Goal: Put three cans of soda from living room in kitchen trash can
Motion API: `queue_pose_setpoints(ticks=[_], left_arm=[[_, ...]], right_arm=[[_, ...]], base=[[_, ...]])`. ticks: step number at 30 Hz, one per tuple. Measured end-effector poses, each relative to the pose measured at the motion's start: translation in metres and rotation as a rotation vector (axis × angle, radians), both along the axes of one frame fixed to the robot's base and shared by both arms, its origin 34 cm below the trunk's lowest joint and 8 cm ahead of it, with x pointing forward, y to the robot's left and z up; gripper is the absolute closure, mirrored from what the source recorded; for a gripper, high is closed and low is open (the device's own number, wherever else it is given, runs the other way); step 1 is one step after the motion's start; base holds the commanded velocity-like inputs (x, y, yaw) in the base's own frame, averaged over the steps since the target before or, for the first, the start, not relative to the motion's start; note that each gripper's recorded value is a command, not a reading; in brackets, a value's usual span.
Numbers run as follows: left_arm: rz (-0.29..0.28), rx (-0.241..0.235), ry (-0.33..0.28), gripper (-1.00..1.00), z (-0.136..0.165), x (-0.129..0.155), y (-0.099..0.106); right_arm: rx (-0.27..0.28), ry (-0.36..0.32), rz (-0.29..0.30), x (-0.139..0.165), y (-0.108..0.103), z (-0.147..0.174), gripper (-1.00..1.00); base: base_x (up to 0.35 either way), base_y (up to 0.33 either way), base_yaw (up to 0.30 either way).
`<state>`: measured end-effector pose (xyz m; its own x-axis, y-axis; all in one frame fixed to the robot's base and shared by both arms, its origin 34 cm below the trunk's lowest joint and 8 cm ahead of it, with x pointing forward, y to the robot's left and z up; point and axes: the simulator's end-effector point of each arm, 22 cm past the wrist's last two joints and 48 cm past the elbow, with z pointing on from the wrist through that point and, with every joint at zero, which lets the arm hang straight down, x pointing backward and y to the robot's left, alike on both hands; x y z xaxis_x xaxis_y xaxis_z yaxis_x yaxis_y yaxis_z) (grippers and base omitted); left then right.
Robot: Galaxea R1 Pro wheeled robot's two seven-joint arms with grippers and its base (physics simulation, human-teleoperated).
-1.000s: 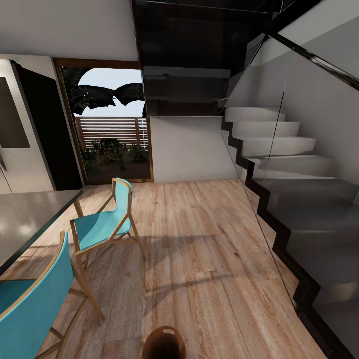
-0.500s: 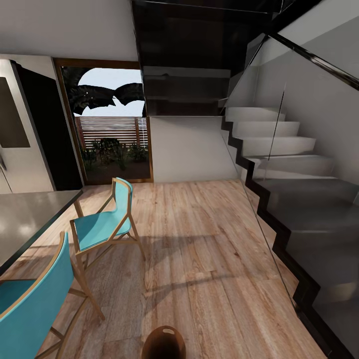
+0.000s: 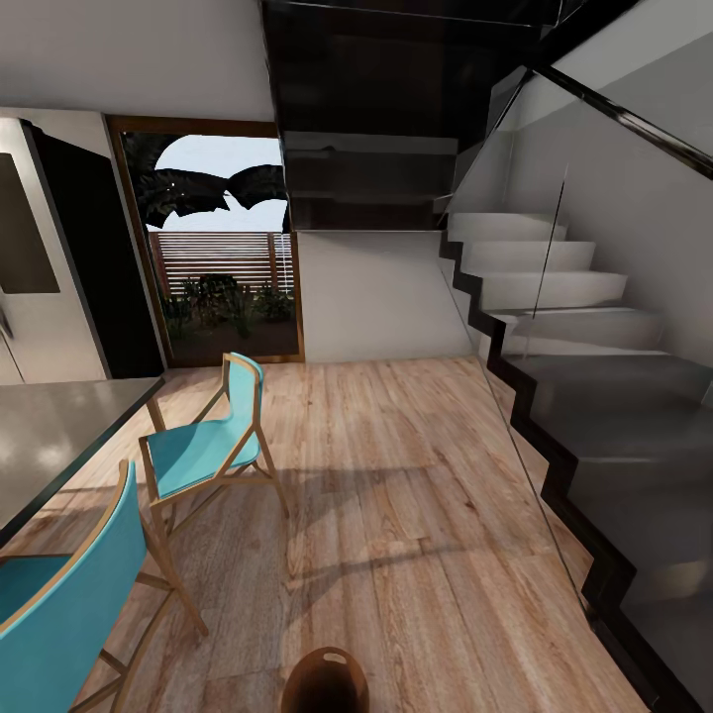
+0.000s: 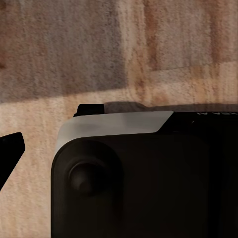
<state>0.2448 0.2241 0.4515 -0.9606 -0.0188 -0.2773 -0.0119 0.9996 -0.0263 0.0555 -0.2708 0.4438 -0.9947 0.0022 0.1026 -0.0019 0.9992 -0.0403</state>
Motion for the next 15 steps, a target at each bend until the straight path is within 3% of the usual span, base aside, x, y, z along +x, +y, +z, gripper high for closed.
queue_pose_setpoints(ticks=[15], left_arm=[[0.0,0.0,0.0,-1.0,0.0,0.0,0.0]], right_arm=[[0.0,0.0,0.0,0.0,0.0,0.0,-1.0]], base=[[0.0,0.0,0.0]])
